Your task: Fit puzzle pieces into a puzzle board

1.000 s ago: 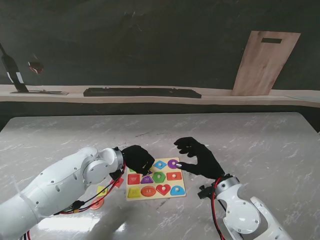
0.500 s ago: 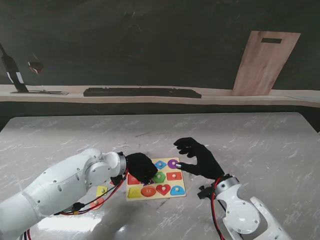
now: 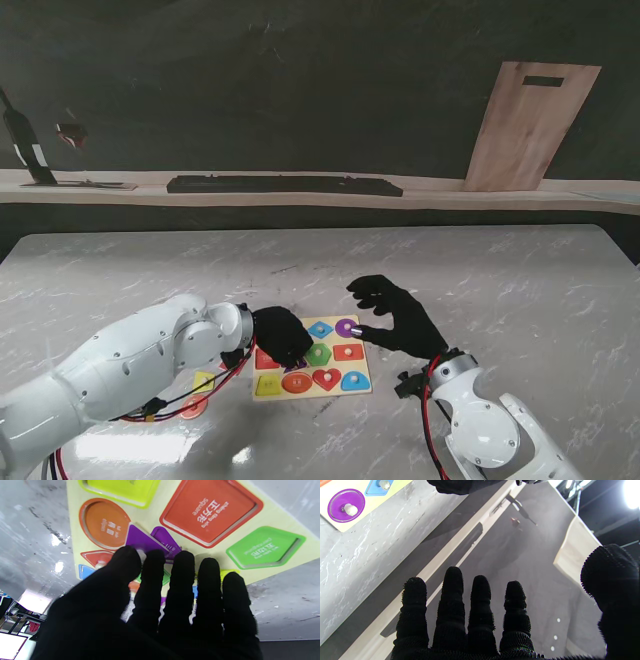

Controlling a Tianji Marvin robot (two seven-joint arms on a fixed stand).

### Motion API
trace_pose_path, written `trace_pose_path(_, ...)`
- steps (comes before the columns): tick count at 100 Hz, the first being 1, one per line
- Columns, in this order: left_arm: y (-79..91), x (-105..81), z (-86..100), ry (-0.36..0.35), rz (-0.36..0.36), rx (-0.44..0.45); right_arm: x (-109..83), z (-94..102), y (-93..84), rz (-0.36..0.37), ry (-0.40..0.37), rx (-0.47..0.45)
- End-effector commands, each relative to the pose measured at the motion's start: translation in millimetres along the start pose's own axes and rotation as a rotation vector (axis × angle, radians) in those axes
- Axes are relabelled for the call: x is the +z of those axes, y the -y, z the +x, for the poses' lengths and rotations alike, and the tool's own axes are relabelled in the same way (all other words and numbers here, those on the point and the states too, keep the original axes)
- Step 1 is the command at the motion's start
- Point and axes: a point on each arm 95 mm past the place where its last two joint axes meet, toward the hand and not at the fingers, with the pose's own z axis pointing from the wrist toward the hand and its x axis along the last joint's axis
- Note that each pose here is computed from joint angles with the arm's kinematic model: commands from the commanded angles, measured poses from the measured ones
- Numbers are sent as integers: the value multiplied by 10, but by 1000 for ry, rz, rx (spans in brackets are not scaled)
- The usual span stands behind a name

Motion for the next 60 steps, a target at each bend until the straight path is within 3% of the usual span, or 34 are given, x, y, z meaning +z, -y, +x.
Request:
trace_pose_path(1, 47, 14, -2, -5, 5, 3, -10, 11, 42, 4, 1, 8)
trace_pose_path(60, 51, 65, -46, 9, -15, 58, -9, 12, 47, 8, 1, 14)
